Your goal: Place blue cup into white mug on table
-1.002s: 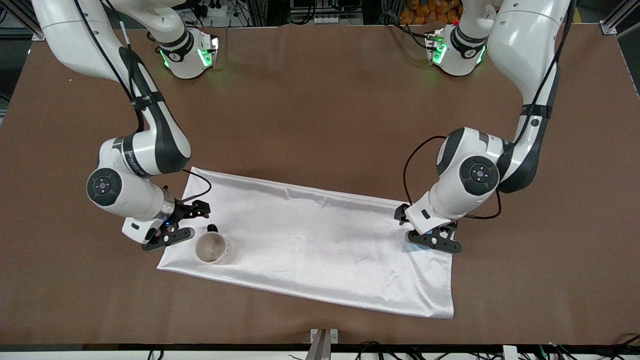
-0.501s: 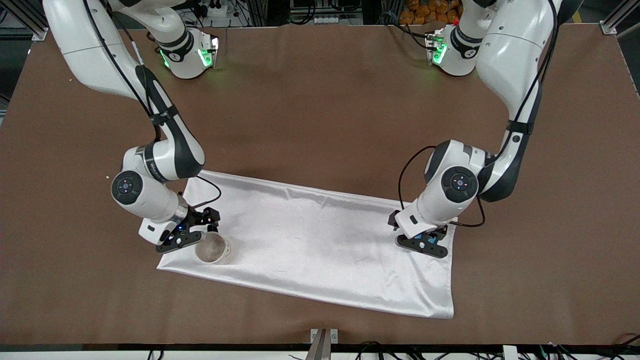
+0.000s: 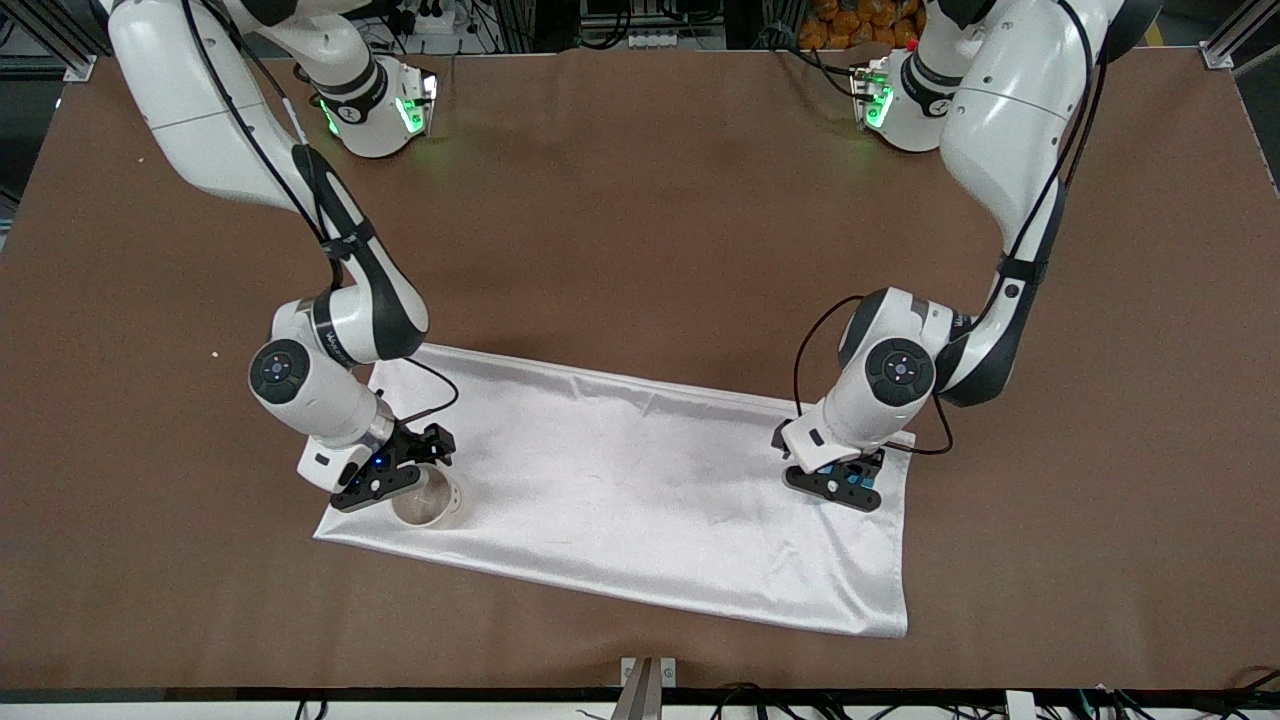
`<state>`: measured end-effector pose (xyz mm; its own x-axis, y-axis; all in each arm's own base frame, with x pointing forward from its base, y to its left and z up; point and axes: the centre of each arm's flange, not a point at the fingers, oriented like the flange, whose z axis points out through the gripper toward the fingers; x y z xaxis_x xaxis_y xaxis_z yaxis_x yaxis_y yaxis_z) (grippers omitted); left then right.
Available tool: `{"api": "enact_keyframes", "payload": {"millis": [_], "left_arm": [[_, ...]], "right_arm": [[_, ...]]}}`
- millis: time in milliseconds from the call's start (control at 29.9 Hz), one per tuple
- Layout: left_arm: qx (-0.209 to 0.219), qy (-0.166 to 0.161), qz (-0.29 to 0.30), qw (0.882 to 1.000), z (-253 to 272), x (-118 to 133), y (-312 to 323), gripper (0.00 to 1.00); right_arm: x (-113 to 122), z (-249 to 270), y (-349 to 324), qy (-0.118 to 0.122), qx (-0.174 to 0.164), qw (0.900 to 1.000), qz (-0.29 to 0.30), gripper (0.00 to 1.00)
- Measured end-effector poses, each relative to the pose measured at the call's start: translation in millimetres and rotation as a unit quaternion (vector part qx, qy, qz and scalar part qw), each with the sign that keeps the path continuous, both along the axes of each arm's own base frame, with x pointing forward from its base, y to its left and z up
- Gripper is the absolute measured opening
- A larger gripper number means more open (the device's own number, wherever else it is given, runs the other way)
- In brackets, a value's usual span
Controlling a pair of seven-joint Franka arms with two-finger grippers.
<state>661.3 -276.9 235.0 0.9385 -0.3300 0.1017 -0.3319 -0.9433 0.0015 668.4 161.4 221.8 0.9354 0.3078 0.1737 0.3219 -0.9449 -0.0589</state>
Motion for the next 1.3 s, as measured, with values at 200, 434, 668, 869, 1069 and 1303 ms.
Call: {"api": "enact_keyframes", "payload": {"millis": [200,434,668,869,1069,1303], "left_arm": [[0.001,0.004,0.0,1.0,-6,-2,1,1.0],[0.001,0.004,0.0,1.0,-6,-2,1,0.91],[0.002,0.004,-0.002,1.0,-6,-3,1,0.53],[0.003,0.003,-0.002,1.0,-6,-3,1,0.27],[0.006,-0.001,-0.004,1.0,-3,-1,3,0.08],[0.008,-0.006,-0.002,1.0,0,2,6,0.04]], "right_arm": [[0,-1,0,-0.002,-0.007,1.0,0.007,0.5],[0,-1,0,-0.006,-0.02,1.0,0.022,0.19],[0,-1,-1,-0.004,-0.021,1.0,0.021,0.1],[-1,9,-1,0.017,-0.022,1.0,-0.013,0.1],[-11,39,16,0.047,-0.024,0.996,-0.069,0.1],[-44,73,44,0.066,-0.03,0.992,-0.1,0.1]]}}
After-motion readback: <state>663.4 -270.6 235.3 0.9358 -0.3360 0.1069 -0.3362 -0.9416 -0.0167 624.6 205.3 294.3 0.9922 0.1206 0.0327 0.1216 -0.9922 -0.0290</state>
